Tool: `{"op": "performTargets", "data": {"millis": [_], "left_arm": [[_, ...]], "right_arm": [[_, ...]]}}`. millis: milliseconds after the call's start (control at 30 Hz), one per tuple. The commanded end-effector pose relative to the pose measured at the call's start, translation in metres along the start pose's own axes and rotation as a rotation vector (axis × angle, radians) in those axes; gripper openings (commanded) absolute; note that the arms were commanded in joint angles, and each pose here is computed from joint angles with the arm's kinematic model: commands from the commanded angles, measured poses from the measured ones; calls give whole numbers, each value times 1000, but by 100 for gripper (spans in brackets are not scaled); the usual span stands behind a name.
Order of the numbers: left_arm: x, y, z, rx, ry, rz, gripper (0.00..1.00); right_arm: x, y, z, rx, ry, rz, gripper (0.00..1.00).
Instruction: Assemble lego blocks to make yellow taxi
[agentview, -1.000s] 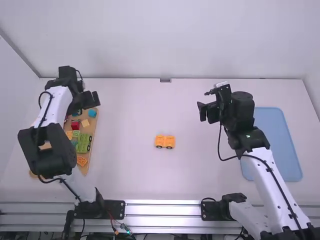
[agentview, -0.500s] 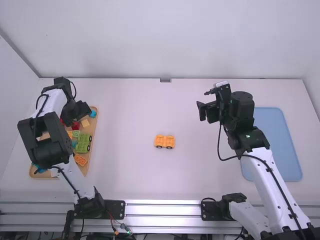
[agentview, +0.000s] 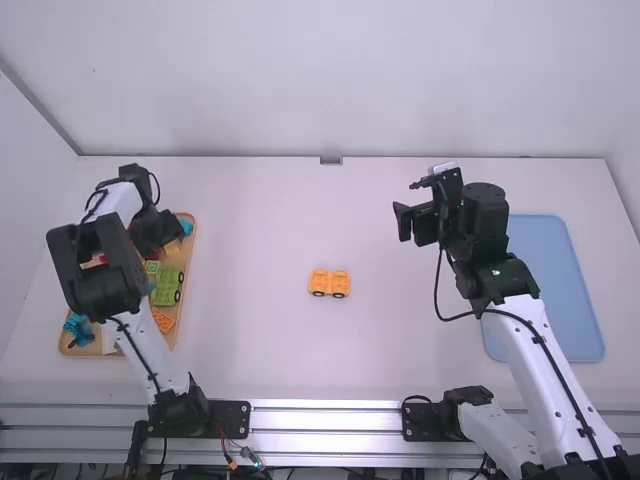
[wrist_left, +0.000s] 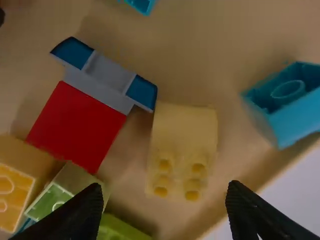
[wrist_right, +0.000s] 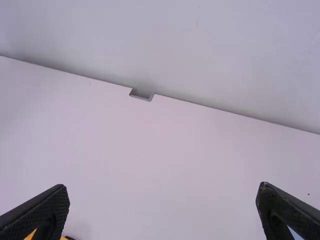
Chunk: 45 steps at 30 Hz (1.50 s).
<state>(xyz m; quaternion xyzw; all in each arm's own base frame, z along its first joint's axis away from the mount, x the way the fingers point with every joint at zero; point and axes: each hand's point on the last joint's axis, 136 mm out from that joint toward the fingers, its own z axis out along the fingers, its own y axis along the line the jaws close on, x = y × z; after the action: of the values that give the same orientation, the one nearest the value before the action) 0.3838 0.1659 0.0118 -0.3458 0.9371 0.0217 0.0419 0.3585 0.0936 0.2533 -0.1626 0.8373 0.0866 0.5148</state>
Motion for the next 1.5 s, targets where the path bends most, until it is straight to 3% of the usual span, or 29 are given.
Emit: {"op": "performTargets", "data": {"millis": [0,200,267,567,633,733,867,1167,1467], "left_arm": [[4,4,12,-39,20,19,63],[1,2,18,-29,7,15,54],[4,2,21,-28,9,10,44],[11,5,28,-34,25,-6,41],[10,5,28,-37,21,-3,33],[3,3,22,-31,5,-6,12],[-7,0,5,-32,-4,-4,2],[-6,10,-47,-179,-59,-270,2],[41,-70,-91,-75,-165,-239,2]], "right_arm": [[-16,0,-7,1,-41,-2,99],[-16,1,-7,0,-41,-3,98],[-16,0,-7,1,-41,-2,99],[-15,0,-7,1,-41,-3,99],[-15,0,-7,2,-41,-3,99],[-15,0,-7,1,-40,-2,98],[-15,0,-7,1,-40,-2,99],[-15,0,-7,1,-40,-2,98],[-13,1,-7,0,-32,-1,99]]}}
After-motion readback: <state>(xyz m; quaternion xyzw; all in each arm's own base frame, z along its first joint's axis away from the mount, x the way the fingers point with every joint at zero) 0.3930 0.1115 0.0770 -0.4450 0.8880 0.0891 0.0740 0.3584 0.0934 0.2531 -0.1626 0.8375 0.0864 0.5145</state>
